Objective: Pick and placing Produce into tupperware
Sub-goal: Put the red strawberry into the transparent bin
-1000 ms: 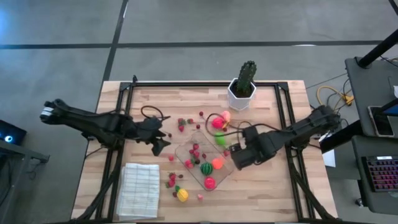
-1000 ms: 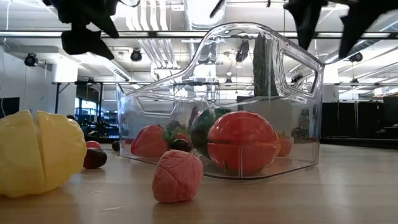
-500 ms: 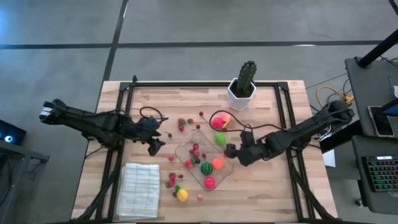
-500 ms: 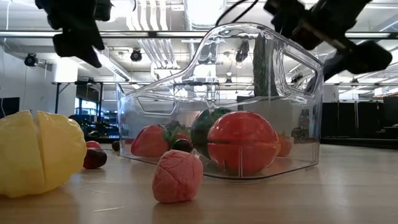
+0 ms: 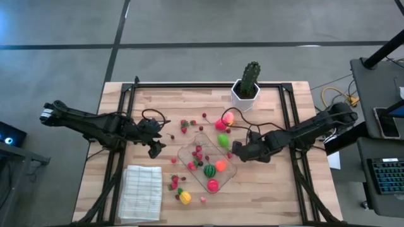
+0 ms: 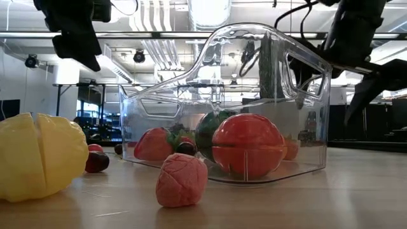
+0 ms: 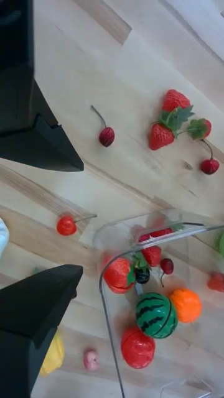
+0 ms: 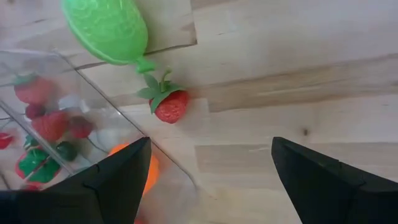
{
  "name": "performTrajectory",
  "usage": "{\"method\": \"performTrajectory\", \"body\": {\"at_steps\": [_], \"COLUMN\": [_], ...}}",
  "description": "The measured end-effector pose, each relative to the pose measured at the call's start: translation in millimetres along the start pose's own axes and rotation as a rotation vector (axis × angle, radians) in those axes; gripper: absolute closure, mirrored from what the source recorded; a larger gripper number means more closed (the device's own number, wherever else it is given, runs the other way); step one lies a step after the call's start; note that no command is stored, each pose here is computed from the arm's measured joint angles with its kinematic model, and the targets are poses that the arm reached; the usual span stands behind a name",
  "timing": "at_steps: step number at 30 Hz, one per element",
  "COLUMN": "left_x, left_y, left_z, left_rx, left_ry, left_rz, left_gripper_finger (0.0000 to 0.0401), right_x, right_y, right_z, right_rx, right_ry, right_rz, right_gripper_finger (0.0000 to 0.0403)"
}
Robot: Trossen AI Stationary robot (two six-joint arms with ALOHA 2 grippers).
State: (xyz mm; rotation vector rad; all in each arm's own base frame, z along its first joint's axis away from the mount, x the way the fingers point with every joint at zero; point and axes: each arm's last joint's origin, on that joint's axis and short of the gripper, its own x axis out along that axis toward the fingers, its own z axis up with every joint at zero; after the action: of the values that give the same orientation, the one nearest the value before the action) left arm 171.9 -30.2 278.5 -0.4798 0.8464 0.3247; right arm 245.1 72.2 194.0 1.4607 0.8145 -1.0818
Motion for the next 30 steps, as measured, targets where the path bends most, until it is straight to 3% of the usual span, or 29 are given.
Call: {"method": "performTrajectory", "body": {"at_steps": [12, 21, 30], "left_x": [0.4, 2.9, 2.4], "left_y": [2.7, 8.2, 11.7], "left_z": [-3.2, -10.6, -14.0], "left_rx": [0.01, 0.009, 0.006], "left_ry": [0.012, 0.027, 0.02], "left_rz": [0.01, 0.015, 0.017], "left_gripper_finger": [0.0157, 0.0157, 0.0157], "right_x": [32.2, 38.8, 55.3], "right_y": [0.6, 25.8, 52.6], "right_z": [-7.4, -9.1, 12.9], "right_rx": [0.013, 0.009, -0.052], "right_ry": [0.086, 0.08, 0.084], "right_rz": [-0.132, -0.096, -0.126], "right_gripper_finger": [0.0078, 0.0078, 0.0078]}}
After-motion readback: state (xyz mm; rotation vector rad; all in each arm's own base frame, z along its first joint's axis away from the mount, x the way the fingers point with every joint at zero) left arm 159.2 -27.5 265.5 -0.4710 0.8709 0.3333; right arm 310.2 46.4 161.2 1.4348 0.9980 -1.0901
